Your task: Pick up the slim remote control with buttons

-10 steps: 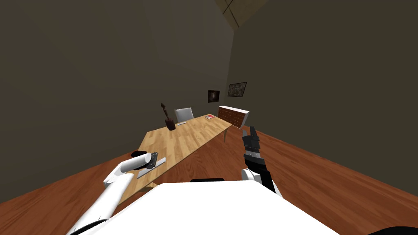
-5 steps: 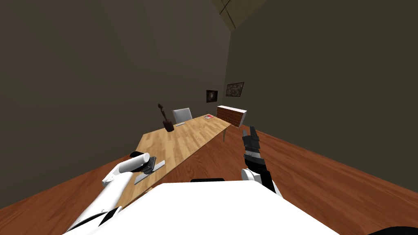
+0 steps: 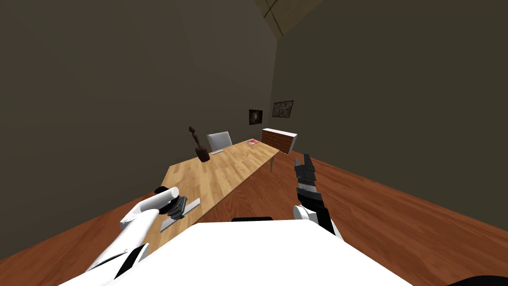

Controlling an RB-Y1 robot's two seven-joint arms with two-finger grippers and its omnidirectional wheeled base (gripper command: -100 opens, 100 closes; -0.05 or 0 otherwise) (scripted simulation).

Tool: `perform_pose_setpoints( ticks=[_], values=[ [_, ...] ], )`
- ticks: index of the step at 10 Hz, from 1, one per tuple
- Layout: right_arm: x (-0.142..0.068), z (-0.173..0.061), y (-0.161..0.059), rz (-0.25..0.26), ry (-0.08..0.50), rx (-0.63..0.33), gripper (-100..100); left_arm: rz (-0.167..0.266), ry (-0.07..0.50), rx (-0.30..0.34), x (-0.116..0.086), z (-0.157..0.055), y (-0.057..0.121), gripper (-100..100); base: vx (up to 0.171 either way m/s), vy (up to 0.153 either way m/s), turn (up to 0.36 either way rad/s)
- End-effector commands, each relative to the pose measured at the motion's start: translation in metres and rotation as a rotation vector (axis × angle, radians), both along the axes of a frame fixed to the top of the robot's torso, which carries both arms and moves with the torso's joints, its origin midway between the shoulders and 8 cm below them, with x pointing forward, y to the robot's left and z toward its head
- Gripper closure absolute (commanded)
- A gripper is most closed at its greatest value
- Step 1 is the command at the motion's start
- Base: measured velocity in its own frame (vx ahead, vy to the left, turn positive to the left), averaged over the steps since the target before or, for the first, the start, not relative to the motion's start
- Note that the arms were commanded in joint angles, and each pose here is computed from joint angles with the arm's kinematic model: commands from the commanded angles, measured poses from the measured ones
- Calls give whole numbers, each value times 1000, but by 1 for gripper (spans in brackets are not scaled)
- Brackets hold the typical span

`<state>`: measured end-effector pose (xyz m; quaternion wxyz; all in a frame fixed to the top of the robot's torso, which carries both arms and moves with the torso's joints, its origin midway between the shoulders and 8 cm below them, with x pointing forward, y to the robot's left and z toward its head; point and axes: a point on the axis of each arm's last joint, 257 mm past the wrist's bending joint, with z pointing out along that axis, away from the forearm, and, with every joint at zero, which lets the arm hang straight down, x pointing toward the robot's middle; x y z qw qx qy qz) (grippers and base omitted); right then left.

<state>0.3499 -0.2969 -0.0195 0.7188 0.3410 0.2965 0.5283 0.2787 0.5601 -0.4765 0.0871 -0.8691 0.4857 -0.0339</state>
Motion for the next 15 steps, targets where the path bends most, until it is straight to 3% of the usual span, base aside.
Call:
perform_pose_setpoints(
  ticks=[1, 6, 7, 8, 9, 13, 14, 15],
  values=[
    [0, 0, 0, 0, 0, 0, 0, 28, 44, -43, -15, -6, -4, -100, 5, 63, -132],
    [0, 0, 0, 0, 0, 0, 0, 80, 119, -120, -39, -11, -10, -100, 8, 49, -60],
    [0, 0, 0, 0, 0, 0, 0, 76, 111, -112, -36, -11, -9, -100, 3, 15, -9],
    [0, 0, 0, 0, 0, 0, 0, 76, 113, -114, -37, -11, -9, 0, 0, 0, 0],
    [0, 0, 0, 0, 0, 0, 0, 76, 113, -114, -38, -21, -16, -100, 6, 21, 4],
    [0, 0, 0, 0, 0, 0, 0, 75, 114, -115, -41, -29, -22, -100, 8, 29, 1],
    [0, 0, 0, 0, 0, 0, 0, 75, 112, -114, -41, -30, -22, 100, 0, 0, 0],
    [0, 0, 0, 0, 0, 0, 0, 75, 113, -115, -41, -30, -23, 100, -1, -2, 11]
  ],
)
